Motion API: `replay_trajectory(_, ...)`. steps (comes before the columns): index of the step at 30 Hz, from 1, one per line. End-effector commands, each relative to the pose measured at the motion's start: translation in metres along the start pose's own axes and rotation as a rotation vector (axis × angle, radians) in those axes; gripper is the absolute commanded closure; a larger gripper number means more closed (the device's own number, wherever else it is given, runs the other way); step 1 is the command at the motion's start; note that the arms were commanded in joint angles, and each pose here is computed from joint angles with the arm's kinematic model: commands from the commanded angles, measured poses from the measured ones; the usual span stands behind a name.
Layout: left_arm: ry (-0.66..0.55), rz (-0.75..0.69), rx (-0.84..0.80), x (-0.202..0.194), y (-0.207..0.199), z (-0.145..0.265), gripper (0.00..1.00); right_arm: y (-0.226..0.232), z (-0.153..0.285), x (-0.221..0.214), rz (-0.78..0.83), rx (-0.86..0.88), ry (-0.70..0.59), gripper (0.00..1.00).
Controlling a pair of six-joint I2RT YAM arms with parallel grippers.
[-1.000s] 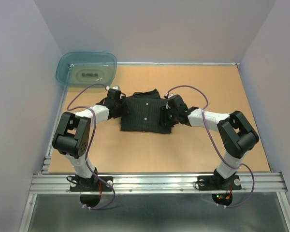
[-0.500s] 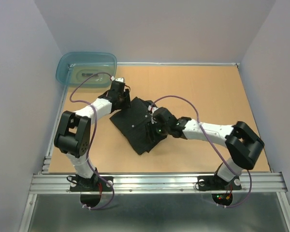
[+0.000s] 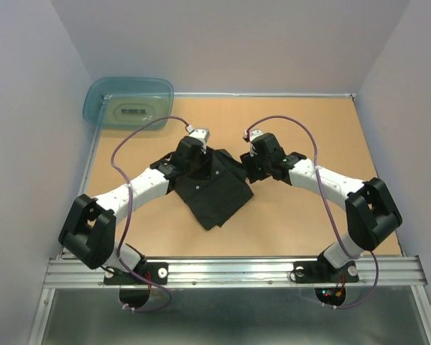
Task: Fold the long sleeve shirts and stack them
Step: Fold the shirt
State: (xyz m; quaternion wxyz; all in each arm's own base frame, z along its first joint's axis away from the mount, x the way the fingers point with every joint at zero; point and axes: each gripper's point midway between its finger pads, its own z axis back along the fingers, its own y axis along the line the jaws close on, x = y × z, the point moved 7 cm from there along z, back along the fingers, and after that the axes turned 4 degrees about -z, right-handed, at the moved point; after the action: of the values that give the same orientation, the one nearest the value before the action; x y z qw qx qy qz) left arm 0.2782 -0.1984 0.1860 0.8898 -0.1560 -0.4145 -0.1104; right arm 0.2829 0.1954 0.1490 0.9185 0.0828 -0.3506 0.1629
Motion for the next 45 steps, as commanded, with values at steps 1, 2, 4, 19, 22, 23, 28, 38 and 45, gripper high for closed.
replay_trajectory(1, 0.141, 0.003, -0.008, -0.043, -0.004, -0.010, 0.38, -0.014, -0.001, 0.058, 0.180, 0.079, -0.131, 0.36)
replay_trajectory(2, 0.157, 0.005, -0.008, -0.048, -0.004, -0.011, 0.38, -0.015, -0.005, 0.062, 0.203, 0.090, -0.131, 0.36)
replay_trajectory(4, 0.189, 0.017, -0.005, -0.057, -0.004, -0.015, 0.39, -0.012, -0.018, 0.068, 0.267, 0.126, -0.120, 0.36)
replay_trajectory(19, 0.242, 0.038, -0.003, -0.079, -0.006, -0.025, 0.39, -0.008, -0.090, 0.061, 0.332, 0.143, -0.057, 0.51)
replay_trajectory(22, 0.248, 0.049, 0.001, -0.081, -0.005, -0.026, 0.39, -0.009, -0.089, 0.057, 0.304, 0.130, -0.094, 0.72)
replay_trajectory(23, 0.248, 0.054, 0.002, -0.081, -0.006, -0.027, 0.39, -0.008, -0.087, 0.057, 0.298, 0.128, -0.109, 0.82)
replay_trajectory(28, 0.266, 0.084, 0.011, -0.087, -0.006, -0.031, 0.39, -0.003, -0.077, 0.049, 0.259, 0.093, -0.166, 0.94)
replay_trajectory(38, 0.253, 0.165, 0.026, -0.088, -0.008, -0.033, 0.40, 0.010, -0.067, 0.002, 0.126, -0.096, -0.213, 0.94)
replay_trajectory(45, 0.250, 0.206, 0.023, -0.088, -0.010, -0.039, 0.40, 0.027, -0.062, -0.023, 0.077, -0.008, -0.191, 0.69)
